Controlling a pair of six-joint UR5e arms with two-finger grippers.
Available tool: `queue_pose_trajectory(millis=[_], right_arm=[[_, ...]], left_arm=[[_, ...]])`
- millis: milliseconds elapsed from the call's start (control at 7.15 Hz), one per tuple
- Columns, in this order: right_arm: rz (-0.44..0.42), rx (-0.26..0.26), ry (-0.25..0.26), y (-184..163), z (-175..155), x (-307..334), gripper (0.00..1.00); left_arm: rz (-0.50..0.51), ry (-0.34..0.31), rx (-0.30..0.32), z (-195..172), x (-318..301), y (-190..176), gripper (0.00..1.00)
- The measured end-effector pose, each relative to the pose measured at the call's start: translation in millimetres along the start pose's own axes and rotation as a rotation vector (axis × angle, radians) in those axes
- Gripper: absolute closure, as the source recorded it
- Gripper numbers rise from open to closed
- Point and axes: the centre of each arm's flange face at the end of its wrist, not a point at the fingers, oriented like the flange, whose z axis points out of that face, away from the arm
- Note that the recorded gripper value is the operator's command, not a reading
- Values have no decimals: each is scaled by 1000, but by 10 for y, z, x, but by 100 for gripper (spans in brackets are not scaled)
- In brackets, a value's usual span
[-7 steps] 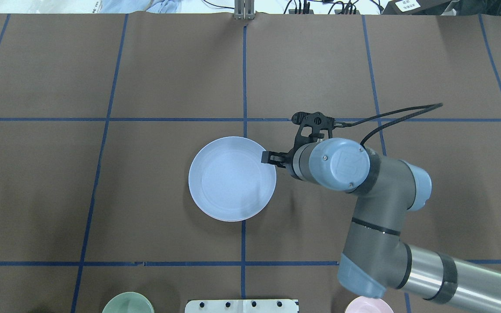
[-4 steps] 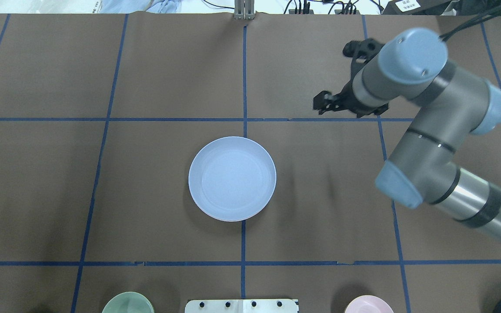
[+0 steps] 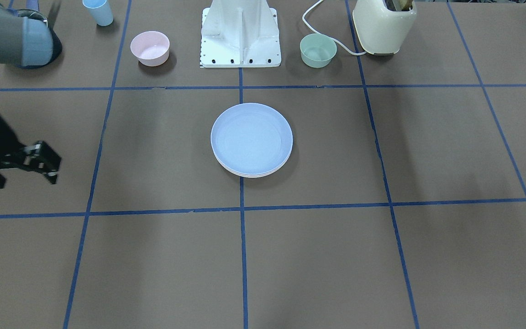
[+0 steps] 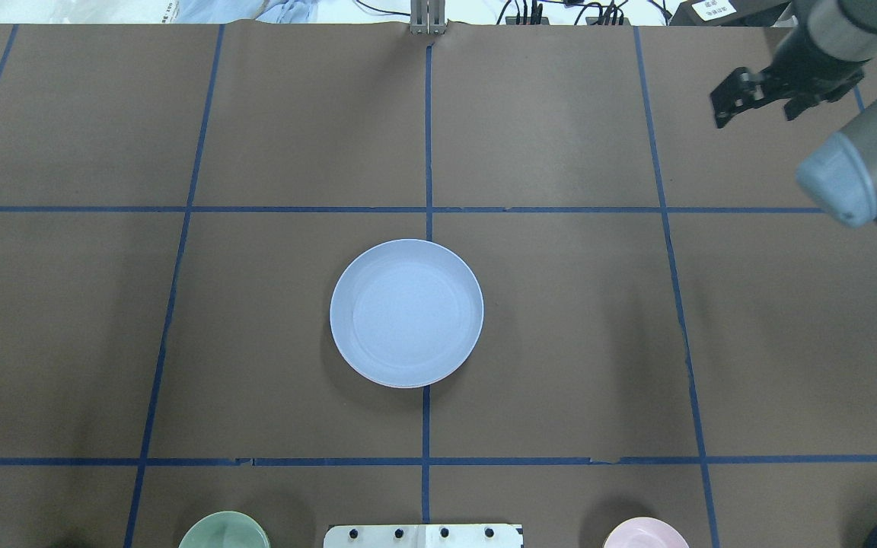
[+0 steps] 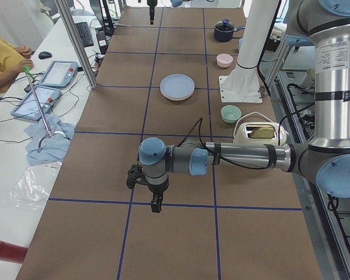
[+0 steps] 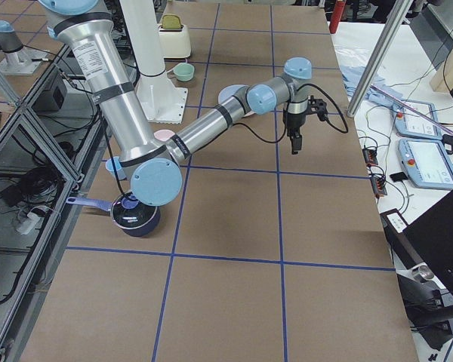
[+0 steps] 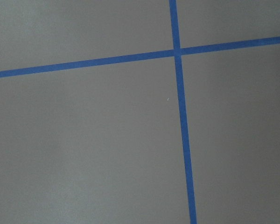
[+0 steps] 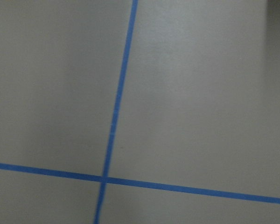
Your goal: Stack three plates with pink and blue
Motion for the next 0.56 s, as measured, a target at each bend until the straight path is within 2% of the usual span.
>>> queue_pose_trajectory(millis=[280,420,559], right_arm=[[-114,-69,17,184,134,1453,0],[-121,-103,17,453,219,2143,0],[-73,-128,20,840,271,2755,0]], left_arm=[[84,0,5,-72,40,-115,0],[96,0,8,-87,48,-140,0],[99,-1,11,-94,47,-154,0]])
